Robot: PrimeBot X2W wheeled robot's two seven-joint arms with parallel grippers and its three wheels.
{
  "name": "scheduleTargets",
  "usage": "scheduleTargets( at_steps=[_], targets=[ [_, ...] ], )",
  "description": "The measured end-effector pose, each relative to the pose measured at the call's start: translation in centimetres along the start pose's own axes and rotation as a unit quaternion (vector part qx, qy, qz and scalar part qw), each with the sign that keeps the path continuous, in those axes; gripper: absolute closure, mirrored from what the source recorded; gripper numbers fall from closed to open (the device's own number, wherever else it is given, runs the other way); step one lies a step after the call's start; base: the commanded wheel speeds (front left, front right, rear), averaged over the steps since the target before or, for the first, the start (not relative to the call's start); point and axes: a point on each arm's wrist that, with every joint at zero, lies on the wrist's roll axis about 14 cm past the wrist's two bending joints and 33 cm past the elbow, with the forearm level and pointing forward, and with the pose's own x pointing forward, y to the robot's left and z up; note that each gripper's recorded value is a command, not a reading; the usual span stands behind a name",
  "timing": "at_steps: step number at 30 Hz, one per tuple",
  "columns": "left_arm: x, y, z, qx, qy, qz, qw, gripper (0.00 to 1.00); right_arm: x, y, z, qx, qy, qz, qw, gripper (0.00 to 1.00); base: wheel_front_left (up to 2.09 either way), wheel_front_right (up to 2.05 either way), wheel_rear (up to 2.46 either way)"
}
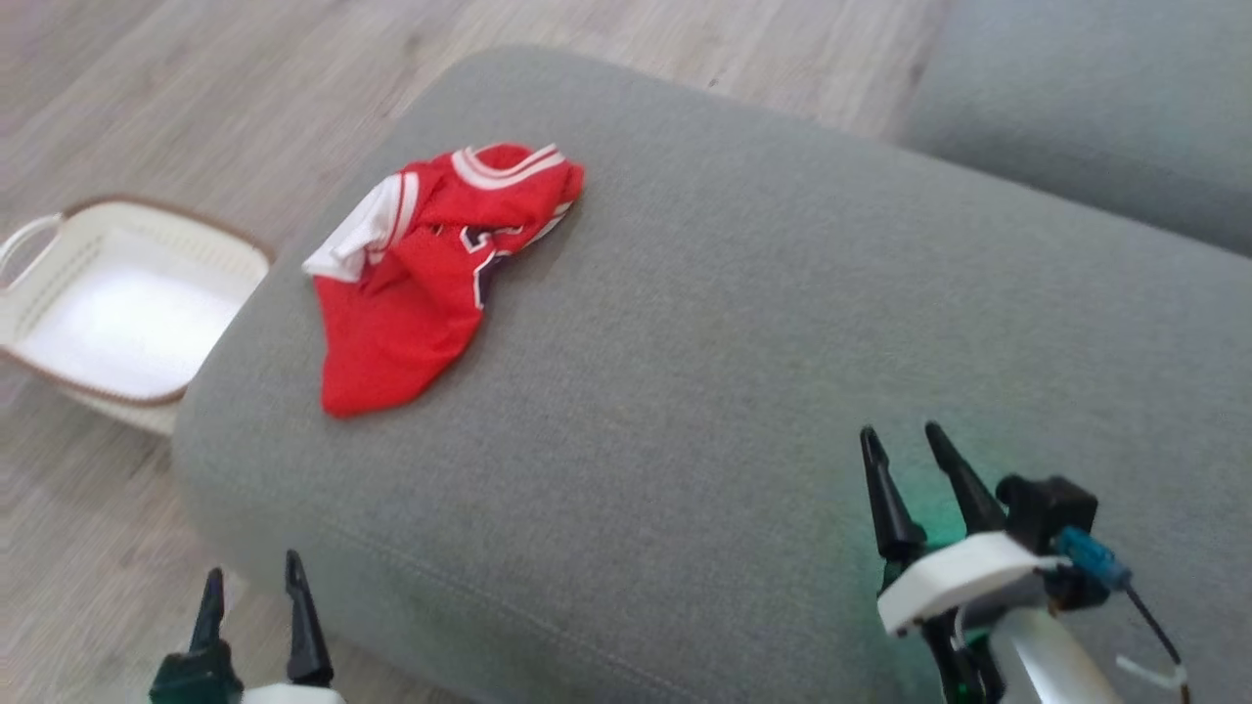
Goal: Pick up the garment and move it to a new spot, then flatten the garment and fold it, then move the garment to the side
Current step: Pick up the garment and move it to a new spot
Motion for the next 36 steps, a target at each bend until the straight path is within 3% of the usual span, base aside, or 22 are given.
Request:
scheduleTargets(
  at_steps=[10,17,24,29,34,35,36],
  targets=[
    [3.2,0.8,2.1,0.010,-0.009,0.023,1.000,0.00,1.9,-1.0,-0.9,0.009,0.006,0.004,1.000,0.00,0.00,0.00,0.00],
    [10.2,-2.5,7.9,0.029,-0.064,-0.029,0.997,0.00,3.4,-3.1,-0.2,0.001,-0.013,-0.007,1.000,0.00,0.00,0.00,0.00],
    [17.6,-7.9,9.6,0.077,-0.046,-0.107,0.990,0.00,4.5,-5.8,-0.7,0.005,-0.019,-0.024,1.000,0.00,0.00,0.00,0.00],
    [20.6,-9.9,7.3,0.107,0.016,-0.124,0.986,0.00,4.8,-7.5,-0.5,0.001,-0.030,-0.038,0.999,0.00,0.00,0.00,0.00],
    [21.9,-9.5,4.0,0.124,0.076,-0.099,0.984,0.00,4.6,-9.1,-0.2,0.001,-0.038,-0.056,0.998,0.00,0.00,0.00,0.00],
    [22.1,-9.4,3.6,0.128,0.082,-0.095,0.984,0.11,4.5,-9.4,-0.1,0.001,-0.040,-0.060,0.997,0.00,0.00,0.00,0.00],
    [22.2,-9.4,3.4,0.133,0.084,-0.091,0.983,1.00,4.4,-9.8,-0.1,0.001,-0.041,-0.064,0.997,0.00,0.00,0.00,0.00]
  ],
)
